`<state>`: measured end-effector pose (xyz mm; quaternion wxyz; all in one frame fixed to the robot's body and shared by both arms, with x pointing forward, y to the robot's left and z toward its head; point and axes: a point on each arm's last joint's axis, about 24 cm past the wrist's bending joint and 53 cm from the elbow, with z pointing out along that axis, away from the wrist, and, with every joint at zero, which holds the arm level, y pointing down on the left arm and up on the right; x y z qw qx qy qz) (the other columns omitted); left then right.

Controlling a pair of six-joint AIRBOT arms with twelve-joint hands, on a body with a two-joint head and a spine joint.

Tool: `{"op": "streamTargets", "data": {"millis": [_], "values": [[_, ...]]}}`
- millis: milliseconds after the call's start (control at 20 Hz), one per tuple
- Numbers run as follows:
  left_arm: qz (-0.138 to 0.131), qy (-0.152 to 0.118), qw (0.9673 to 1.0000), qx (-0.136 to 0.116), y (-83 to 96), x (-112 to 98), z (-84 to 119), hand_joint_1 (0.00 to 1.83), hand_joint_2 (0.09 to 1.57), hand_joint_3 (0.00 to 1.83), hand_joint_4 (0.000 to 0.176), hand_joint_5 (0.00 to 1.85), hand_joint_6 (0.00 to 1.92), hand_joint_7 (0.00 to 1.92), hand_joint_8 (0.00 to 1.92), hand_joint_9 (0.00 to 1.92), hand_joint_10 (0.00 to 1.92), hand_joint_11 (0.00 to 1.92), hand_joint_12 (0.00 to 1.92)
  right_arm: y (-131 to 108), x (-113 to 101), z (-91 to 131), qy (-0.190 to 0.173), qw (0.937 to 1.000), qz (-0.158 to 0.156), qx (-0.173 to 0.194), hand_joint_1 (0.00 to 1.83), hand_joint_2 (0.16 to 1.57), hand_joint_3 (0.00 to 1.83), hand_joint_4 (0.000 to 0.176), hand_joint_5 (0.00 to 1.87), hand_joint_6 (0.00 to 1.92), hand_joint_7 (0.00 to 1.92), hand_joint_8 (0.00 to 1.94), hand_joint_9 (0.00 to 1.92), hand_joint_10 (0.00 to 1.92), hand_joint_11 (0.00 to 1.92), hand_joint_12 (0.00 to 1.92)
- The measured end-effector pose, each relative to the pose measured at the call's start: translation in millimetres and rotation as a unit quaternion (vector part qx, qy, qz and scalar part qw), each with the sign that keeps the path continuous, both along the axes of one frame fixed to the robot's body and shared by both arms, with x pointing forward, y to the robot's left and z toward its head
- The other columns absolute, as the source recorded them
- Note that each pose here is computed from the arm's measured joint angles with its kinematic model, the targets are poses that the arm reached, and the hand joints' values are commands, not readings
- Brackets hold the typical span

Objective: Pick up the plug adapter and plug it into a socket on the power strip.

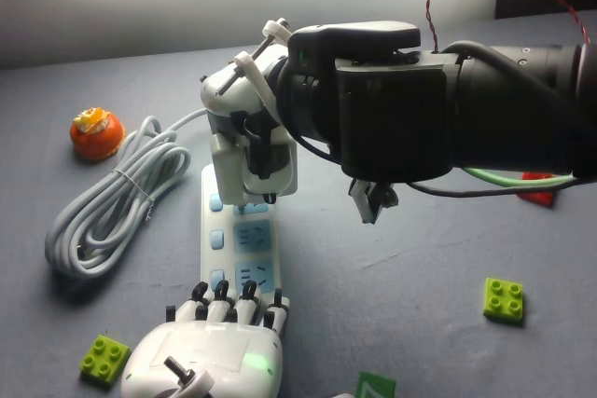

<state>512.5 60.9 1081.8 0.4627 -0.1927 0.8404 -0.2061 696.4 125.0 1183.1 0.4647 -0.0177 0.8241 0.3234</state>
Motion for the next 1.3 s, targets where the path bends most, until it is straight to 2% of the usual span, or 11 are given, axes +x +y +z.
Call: {"op": "streamTargets", "data": {"millis": [150, 250, 500, 750, 850, 950, 1300], "values": [[0.0, 0.0, 1.0, 0.0, 0.0, 0.0, 0.0, 0.0, 1.27, 0.0, 0.0, 0.02, 0.0, 0.0, 0.0, 0.0, 0.0, 0.03, 0.03, -0.6, 3.0, 0.8, 0.001, 1.0, 0.0, 0.005, 1.24, 1.14, 0.0, 0.0, 0.91, 0.92, 0.97, 1.21, 0.8, 1.2, 0.63, 1.64], [-0.001, 0.0, 1.0, 0.0, -0.3, -0.2, -0.2, 0.0, 1.26, 0.0, 0.0, 0.04, 0.01, 0.0, 0.0, 0.0, 0.0, 0.04, 0.03, -0.5, 4.2, 1.9, -0.003, 1.0, 0.002, 0.003, 1.24, 1.14, 0.0, 0.0, 0.92, 0.91, 0.97, 1.22, 0.83, 1.2, 0.69, 1.6], [0.0, 0.001, 1.0, 0.0, -0.2, -0.2, -0.3, 0.02, 1.27, 0.0, 0.0, 0.03, 0.0, 0.0, 0.0, 0.0, 0.0, 0.02, 0.04, -1.6, 5.7, 2.1, -0.004, 1.0, 0.001, 0.003, 1.23, 1.16, 0.0, 0.0, 0.87, 0.98, 0.94, 1.26, 0.8, 1.22, 0.65, 1.64], [0.0, 0.001, 1.0, 0.0, -0.1, -0.2, -0.3, 0.01, 1.26, 0.0, 0.0, 0.06, 0.01, 0.02, 0.0, 0.03, 0.01, 0.05, 0.07, -1.7, 5.8, 2.0, -0.004, 1.0, 0.0, 0.003, 1.23, 1.16, 0.0, 0.0, 0.87, 0.99, 0.94, 1.27, 0.79, 1.23, 0.63, 1.66], [0.0, 0.001, 1.0, 0.0, -0.1, -0.3, -0.4, 0.01, 1.26, 0.0, 0.0, 0.06, 0.0, 0.0, 0.0, 0.01, 0.0, 0.01, 0.13, -1.6, 5.7, 1.8, -0.004, 1.0, 0.001, 0.002, 1.23, 1.15, 0.0, 0.0, 0.89, 0.97, 0.95, 1.25, 0.81, 1.22, 0.66, 1.62], [0.001, 0.0, 1.0, 0.0, 0.3, 0.0, -0.1, 0.0, 1.26, 0.0, 0.0, 0.05, 0.0, 0.0, 0.0, 0.0, 0.0, 0.0, 0.11, -1.3, 5.6, 2.0, -0.005, 1.0, 0.002, 0.002, 1.23, 1.16, 0.0, 0.0, 0.86, 1.03, 0.95, 1.24, 0.79, 1.23, 0.62, 1.65], [0.006, -0.003, 0.9999, -0.008, 1.4, 0.1, 0.5, 0.0, 1.26, 0.0, 0.0, 0.0, 0.0, 0.0, 0.0, 0.0, 0.0, 0.0, 0.0, 6.0, 1.6, 2.0, -0.008, 0.9999, 0.009, -0.001, 1.23, 1.15, 0.0, 0.0, 0.89, 0.97, 0.94, 1.25, 0.78, 1.24, 0.61, 1.66]]}}
